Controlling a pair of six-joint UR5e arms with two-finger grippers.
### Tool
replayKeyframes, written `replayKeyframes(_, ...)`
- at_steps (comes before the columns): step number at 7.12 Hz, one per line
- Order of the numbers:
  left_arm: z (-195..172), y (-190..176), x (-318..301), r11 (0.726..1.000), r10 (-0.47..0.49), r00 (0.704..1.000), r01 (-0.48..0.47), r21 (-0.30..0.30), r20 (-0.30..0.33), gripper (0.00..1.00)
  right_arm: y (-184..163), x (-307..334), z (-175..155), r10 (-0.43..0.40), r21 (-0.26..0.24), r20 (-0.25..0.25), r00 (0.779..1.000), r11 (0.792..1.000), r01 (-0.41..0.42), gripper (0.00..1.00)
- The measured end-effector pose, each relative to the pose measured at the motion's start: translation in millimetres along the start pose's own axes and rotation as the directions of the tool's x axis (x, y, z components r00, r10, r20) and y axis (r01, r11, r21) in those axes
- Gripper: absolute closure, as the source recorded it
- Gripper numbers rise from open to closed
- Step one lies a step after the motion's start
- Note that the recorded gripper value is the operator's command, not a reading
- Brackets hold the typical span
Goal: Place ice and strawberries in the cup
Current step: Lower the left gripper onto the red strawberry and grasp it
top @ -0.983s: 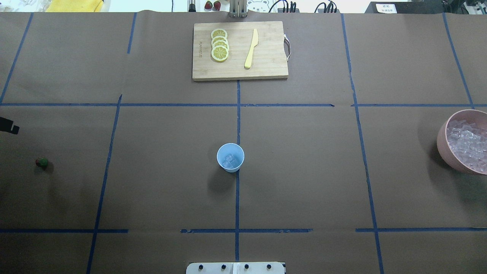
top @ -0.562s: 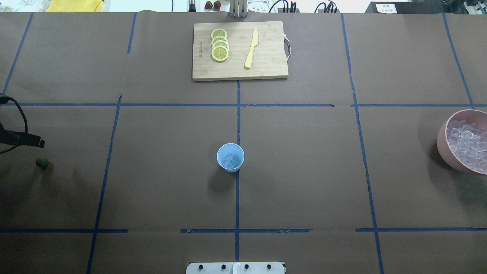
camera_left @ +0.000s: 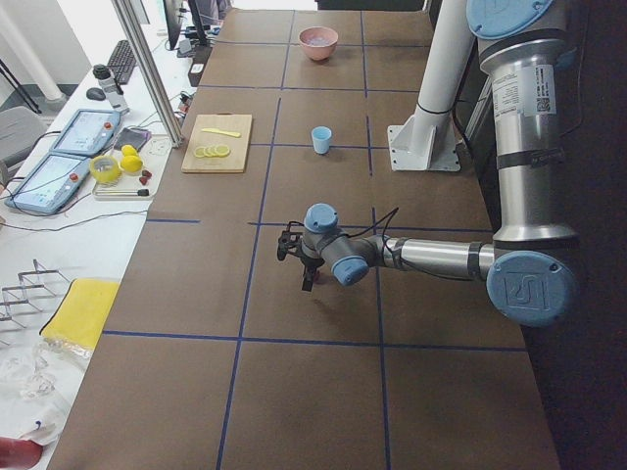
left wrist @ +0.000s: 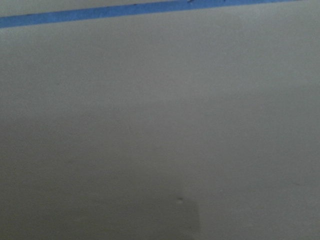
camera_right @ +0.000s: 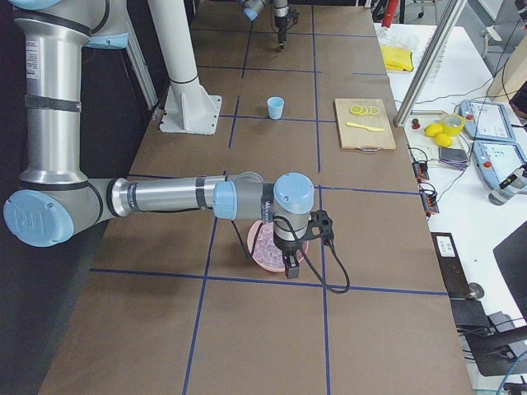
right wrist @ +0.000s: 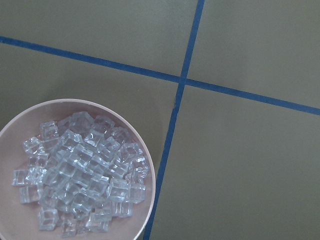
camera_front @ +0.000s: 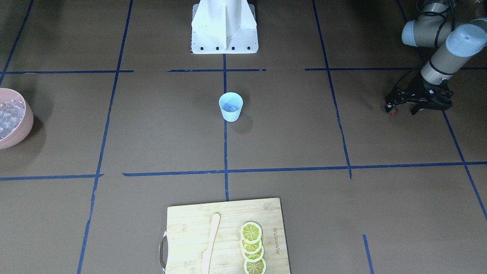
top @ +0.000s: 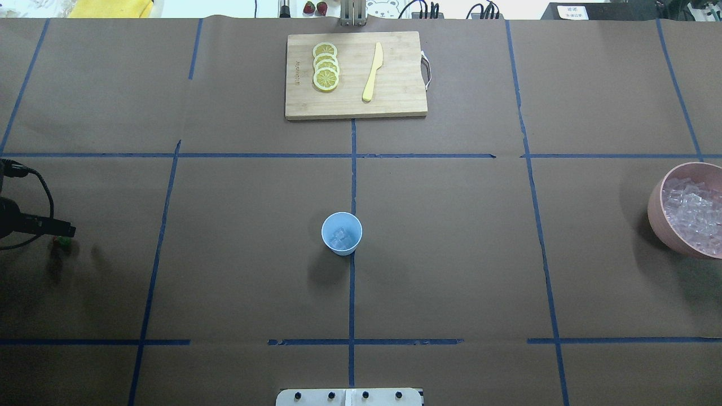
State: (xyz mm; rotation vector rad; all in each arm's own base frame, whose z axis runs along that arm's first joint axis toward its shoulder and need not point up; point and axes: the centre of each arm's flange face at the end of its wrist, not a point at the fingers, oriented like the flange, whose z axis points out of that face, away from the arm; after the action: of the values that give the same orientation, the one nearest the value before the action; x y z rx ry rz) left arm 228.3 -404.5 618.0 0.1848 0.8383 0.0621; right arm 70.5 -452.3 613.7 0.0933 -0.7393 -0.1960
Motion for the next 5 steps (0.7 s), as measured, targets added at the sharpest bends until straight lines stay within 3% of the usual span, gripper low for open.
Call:
replayKeyframes(1, 4.5, 2.7, -2.5, 1.0, 0.003, 1.0, -0.003, -0.002, -0.003, 0.1, 0.2, 0.1, 0.2, 0.0, 0.0, 0.0, 1.0, 1.0, 0.0, 0.01)
replayKeyframes(4, 8.9, 6.5, 0.6, 1.0, 0.01, 1.0, -0.01, -0.011, -0.01, 0.1, 1.6, 0.3, 0.7, 0.001, -0.002, 0.0, 1.0, 1.0, -0.001, 0.01)
replayKeyframes(5, 9.6, 7.5, 2.7, 1.0, 0.014, 1.0, -0.014, -0.014, -0.013, 0.16, 3.1, 0.6, 1.3, 0.002, -0.003, 0.001, 1.0, 1.0, -0.002, 0.01)
